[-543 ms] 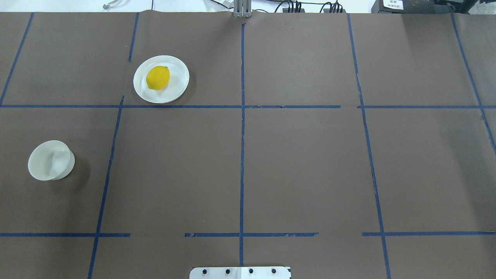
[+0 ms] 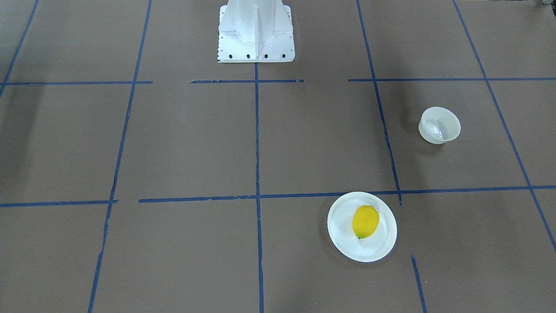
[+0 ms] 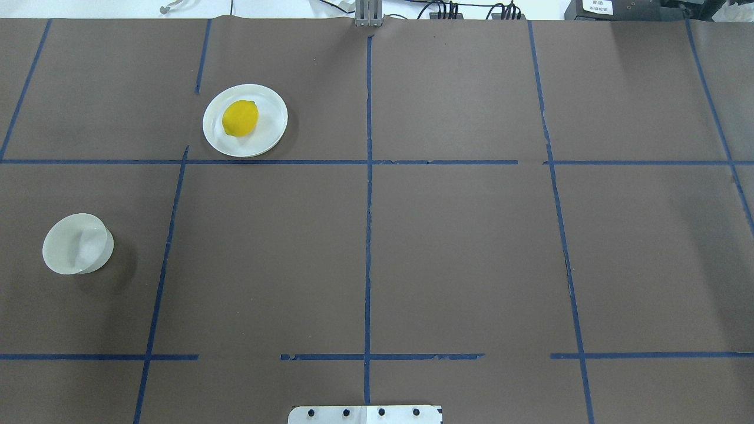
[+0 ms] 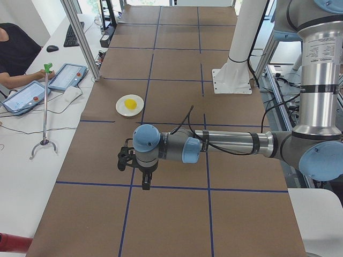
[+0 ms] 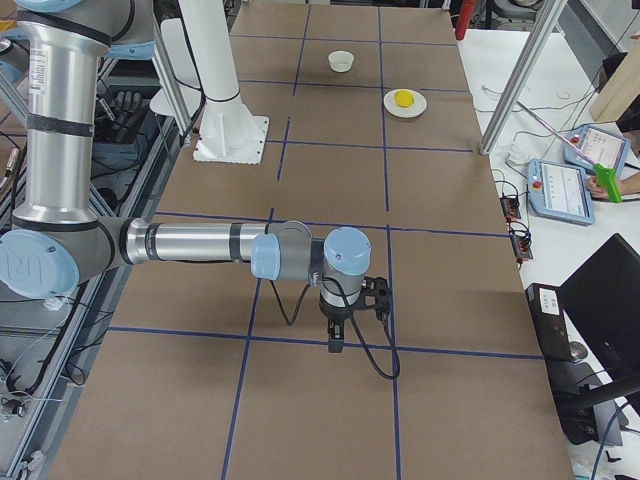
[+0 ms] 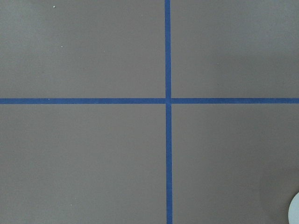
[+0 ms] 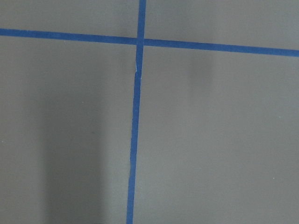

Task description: Move lemon from plate to bowl

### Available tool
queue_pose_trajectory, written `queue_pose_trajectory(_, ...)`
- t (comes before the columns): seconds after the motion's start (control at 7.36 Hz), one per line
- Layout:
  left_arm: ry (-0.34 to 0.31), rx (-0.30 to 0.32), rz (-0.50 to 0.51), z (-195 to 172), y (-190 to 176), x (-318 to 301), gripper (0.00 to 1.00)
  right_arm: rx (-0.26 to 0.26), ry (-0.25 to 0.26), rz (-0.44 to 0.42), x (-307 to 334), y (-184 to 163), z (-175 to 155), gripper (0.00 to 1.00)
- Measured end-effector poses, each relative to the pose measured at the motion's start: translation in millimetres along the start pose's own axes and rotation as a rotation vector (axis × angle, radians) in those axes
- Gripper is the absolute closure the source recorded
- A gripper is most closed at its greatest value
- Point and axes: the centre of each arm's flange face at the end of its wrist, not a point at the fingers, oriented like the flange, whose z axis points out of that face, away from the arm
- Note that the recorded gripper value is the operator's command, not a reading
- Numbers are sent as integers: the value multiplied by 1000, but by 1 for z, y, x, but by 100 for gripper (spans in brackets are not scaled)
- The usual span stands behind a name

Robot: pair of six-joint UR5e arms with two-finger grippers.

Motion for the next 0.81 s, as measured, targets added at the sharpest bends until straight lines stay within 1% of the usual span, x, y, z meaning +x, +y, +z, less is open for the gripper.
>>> queue_pose_trajectory(0.14, 23, 20, 45, -9, -22, 25, 0, 0, 0, 0, 0, 0, 0, 0)
queue_pose_trajectory(0.27, 47, 26, 101, -11, -39, 56, 0, 0, 0, 0, 0, 0, 0, 0)
queue_pose_trajectory(0.41, 69, 20, 154, -8, -46, 91, 0, 0, 0, 0, 0, 0, 0, 0)
queue_pose_trajectory(0.54, 89, 4, 171, 0, -50, 131, 0, 0, 0, 0, 0, 0, 0, 0)
queue_pose_trajectory(0.68, 106, -21, 150, 14, -58, 179, 0, 0, 0, 0, 0, 0, 0, 0)
queue_pose_trajectory(0.81, 109, -47, 123, 31, -66, 228, 0, 0, 0, 0, 0, 0, 0, 0)
